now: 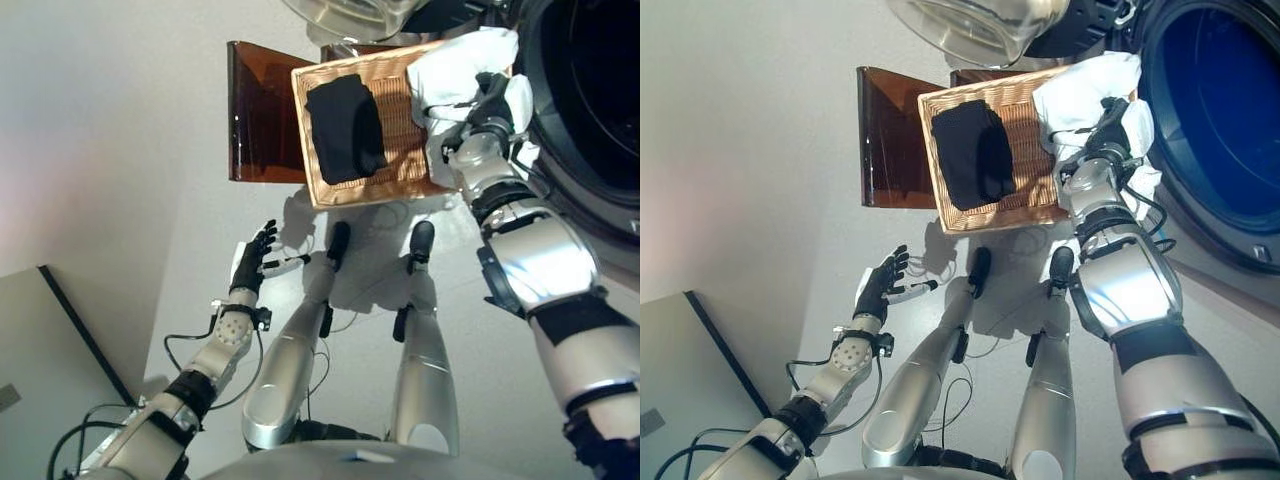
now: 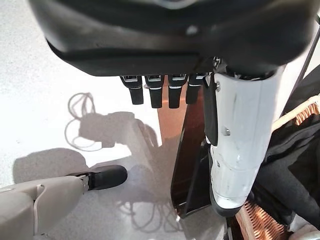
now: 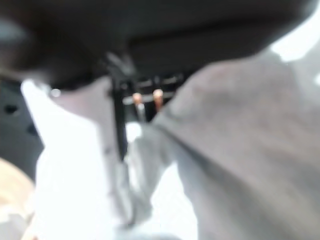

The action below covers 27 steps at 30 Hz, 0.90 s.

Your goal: Pick up the clothes and place them into the washing machine

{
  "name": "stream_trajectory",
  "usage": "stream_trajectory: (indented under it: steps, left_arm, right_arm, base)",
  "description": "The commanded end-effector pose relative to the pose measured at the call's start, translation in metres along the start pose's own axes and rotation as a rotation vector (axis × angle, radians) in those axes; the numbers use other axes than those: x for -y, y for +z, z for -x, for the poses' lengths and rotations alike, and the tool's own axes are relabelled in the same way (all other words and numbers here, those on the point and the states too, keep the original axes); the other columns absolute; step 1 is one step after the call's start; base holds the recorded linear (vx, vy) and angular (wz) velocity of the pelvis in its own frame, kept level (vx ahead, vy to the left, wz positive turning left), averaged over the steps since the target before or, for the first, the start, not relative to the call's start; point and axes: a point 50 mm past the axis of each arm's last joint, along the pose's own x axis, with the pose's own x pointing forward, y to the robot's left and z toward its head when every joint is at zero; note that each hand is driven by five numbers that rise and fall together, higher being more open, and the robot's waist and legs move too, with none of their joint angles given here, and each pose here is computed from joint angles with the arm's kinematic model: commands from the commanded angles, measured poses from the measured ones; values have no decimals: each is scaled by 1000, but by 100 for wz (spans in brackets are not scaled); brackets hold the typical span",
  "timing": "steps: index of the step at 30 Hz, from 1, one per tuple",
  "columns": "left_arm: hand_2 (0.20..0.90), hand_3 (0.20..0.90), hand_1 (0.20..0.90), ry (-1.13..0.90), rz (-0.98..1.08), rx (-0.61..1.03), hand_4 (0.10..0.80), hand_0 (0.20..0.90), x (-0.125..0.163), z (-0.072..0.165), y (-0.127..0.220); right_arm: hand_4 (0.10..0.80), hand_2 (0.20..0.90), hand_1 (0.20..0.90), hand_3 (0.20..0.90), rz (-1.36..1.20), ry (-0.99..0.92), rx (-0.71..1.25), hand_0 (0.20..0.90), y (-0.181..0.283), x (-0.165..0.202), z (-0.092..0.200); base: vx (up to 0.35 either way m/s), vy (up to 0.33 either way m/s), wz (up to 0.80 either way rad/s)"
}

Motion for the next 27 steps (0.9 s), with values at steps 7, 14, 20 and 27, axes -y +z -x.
stream_trajectory:
  steps: [7, 14, 20, 27]
  left_arm:
    - [900, 900, 900, 33, -5, 65, 800, 900, -16, 8, 6]
    - [900, 900, 900, 37, -3, 68, 800, 900, -17, 9, 6]
    - [900, 900, 900, 42, -7, 57, 800, 900, -20, 11, 2]
    - [900, 900, 900, 46, -20, 4, 800, 900, -20, 13, -10]
  right_arm:
    - [300, 200, 200, 200, 5, -117, 210, 200, 68, 28, -5]
    - [300, 200, 200, 200, 16, -127, 202, 200, 63, 27, -5]
    - [300, 200, 200, 200, 23, -138, 202, 200, 58, 28, -6]
    - [300, 200, 200, 200, -150, -105, 212, 200, 55, 20, -2]
  base:
    - [0, 0, 0]
    - [-18, 7, -3]
    - [-15, 3, -6]
    - [2, -8, -6]
